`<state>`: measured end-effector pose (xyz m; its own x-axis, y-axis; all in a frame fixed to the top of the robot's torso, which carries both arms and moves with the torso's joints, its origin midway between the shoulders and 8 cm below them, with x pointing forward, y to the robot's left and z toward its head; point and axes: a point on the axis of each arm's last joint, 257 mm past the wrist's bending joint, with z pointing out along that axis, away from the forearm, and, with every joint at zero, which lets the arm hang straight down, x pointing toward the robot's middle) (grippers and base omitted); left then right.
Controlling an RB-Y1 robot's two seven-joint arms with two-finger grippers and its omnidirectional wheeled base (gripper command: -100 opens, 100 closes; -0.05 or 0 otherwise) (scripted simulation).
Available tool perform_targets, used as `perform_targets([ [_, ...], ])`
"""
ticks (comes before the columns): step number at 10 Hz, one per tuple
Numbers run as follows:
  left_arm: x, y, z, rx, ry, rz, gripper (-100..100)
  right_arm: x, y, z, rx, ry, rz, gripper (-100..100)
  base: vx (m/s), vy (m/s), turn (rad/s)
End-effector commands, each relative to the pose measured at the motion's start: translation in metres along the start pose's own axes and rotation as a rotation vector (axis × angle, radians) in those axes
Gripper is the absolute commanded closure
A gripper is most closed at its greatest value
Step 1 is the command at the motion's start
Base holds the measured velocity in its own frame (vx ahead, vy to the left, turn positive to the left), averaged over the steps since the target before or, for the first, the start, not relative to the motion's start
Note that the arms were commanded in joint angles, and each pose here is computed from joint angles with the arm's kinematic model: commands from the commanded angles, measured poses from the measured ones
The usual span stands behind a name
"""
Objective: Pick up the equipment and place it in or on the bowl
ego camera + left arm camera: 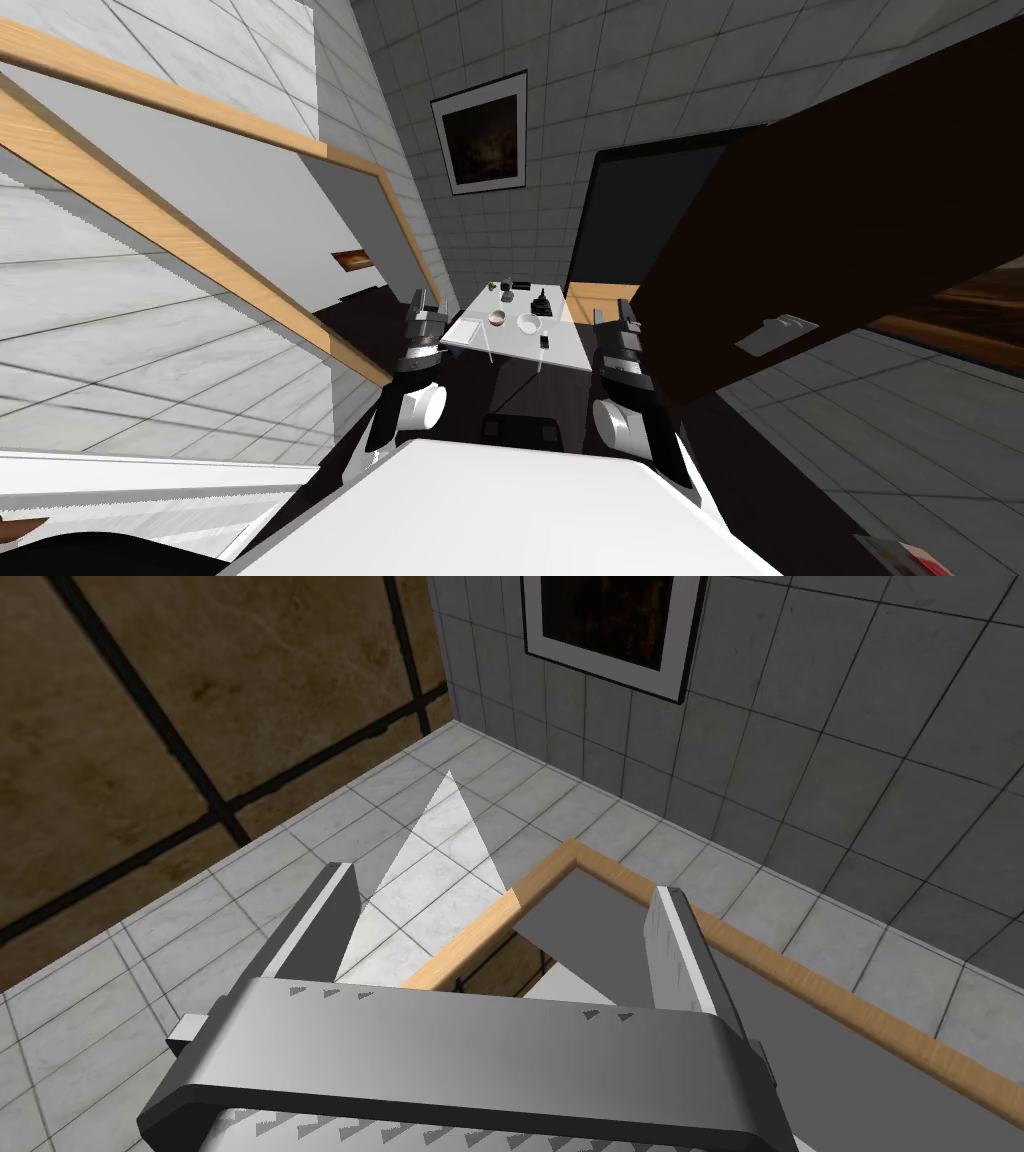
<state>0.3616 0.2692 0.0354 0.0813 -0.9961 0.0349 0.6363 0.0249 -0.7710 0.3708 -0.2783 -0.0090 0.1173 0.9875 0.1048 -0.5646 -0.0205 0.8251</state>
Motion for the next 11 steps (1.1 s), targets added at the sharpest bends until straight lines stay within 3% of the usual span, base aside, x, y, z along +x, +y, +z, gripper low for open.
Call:
perform_targets([
  [1,0.0,0.0,0.0,0.0,0.0,0.0,0,-0.004,-0.012,-0.002,0.038,0.022,0.004,-100,-0.035,-0.015,0.121],
  [5,0.0,0.0,0.0,0.0,0.0,0.0,0,-0.033,-0.053,-0.009,0.166,0.021,0.039,-100,-0.075,-0.016,0.175],
  [9,0.0,0.0,0.0,0.0,0.0,0.0,0,-0.094,-0.11,-0.03,0.352,-0.069,0.107,-100,-0.063,0.035,0.256],
  [10,0.0,0.0,0.0,0.0,0.0,0.0,0,-0.094,-0.11,-0.03,0.353,-0.07,0.108,-100,-0.024,0.049,0.083],
  [11,0.0,0.0,0.0,0.0,0.0,0.0,0,-0.114,-0.124,-0.038,0.402,-0.106,0.129,-100,-0.016,0.052,0.183],
])
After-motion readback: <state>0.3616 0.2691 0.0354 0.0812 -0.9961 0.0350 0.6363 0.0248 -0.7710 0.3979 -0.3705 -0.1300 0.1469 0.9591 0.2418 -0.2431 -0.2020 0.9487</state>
